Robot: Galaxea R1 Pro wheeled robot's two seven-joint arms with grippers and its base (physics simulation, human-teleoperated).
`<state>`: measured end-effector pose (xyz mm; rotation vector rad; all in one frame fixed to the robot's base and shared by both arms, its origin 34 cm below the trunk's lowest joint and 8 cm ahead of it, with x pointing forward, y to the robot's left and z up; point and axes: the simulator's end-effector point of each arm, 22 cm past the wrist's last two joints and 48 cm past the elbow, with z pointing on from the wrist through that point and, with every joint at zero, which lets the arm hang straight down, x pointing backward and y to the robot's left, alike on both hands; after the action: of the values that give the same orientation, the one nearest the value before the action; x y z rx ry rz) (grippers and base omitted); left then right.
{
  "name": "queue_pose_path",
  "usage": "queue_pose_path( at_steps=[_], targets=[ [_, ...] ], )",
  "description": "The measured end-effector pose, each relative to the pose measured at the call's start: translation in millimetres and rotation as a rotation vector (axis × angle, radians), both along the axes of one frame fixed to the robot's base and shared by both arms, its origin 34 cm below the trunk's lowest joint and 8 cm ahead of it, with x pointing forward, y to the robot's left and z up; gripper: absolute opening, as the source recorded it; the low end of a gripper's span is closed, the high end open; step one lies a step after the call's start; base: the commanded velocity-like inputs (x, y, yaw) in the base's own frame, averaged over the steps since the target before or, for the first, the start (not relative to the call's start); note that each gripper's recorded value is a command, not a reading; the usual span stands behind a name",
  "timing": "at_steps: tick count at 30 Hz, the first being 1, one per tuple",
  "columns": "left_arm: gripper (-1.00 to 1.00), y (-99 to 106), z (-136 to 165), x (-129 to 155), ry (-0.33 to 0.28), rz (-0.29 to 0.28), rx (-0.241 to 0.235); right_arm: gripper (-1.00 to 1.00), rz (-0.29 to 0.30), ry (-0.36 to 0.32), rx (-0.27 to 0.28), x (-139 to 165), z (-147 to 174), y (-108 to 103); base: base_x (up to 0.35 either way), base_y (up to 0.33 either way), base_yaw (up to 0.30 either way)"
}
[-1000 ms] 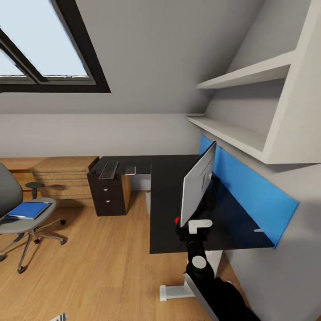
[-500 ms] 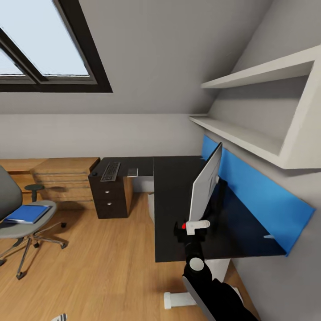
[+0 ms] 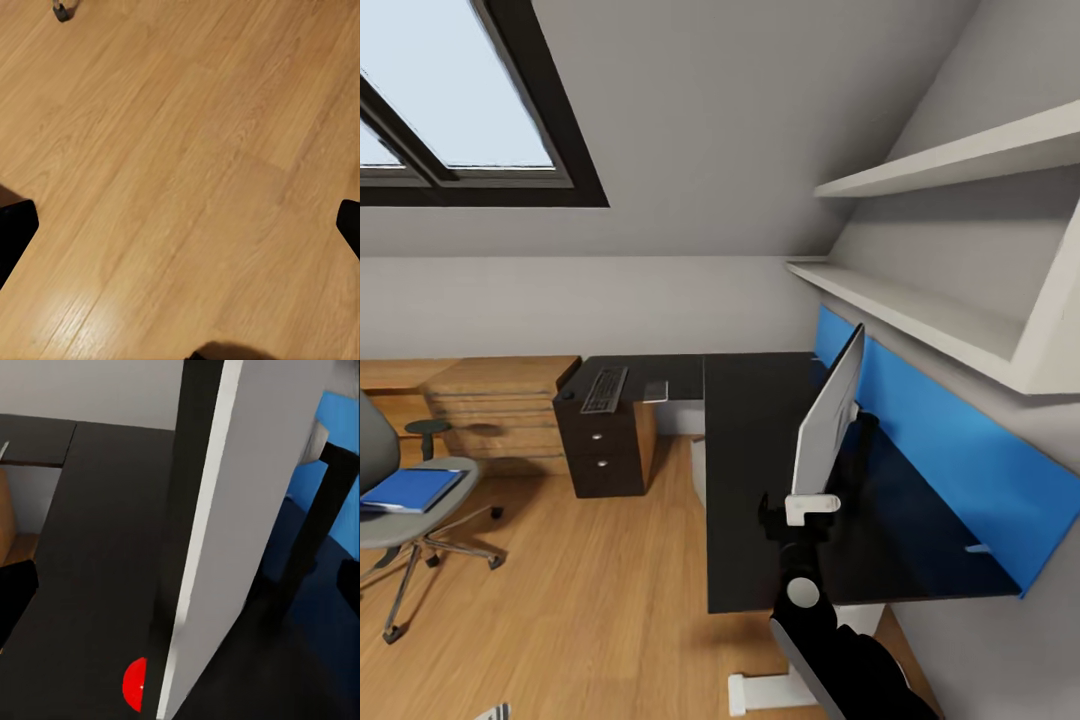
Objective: In the bedroom, organize the workspace by keeping the computer under the desk, ensuring the monitor is on the desk, placing the keyboard on the desk next to the monitor, placing the mouse on the desk next to the keyboard, moving the folder from the swivel chair onto the desk next to the mouse, stacking the notebook on top of the folder with the pen on top of the notebook, and positioning the swivel chair next to the desk.
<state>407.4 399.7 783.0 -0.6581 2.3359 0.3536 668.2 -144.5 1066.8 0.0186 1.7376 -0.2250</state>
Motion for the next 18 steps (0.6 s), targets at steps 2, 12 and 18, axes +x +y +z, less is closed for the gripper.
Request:
queue_pose_path(
  at_steps=[2,12,18],
  targets=[
    [1.0,0,0,0,0.0,0.0,0.0,1.0,-0.018,-0.003,-0.003,0,1,-4,0.066,0.0,0.0],
    [1.0,-1,0,0,0.0,-0.001,-0.001,1.0,-0.054,-0.008,-0.008,-1,2,-13,0.192,-0.043,0.0],
    [1.0,-1,0,0,0.0,-0.002,0.0,1.0,-0.06,-0.007,-0.009,-1,1,-15,0.052,-0.016,0.0]
  ],
)
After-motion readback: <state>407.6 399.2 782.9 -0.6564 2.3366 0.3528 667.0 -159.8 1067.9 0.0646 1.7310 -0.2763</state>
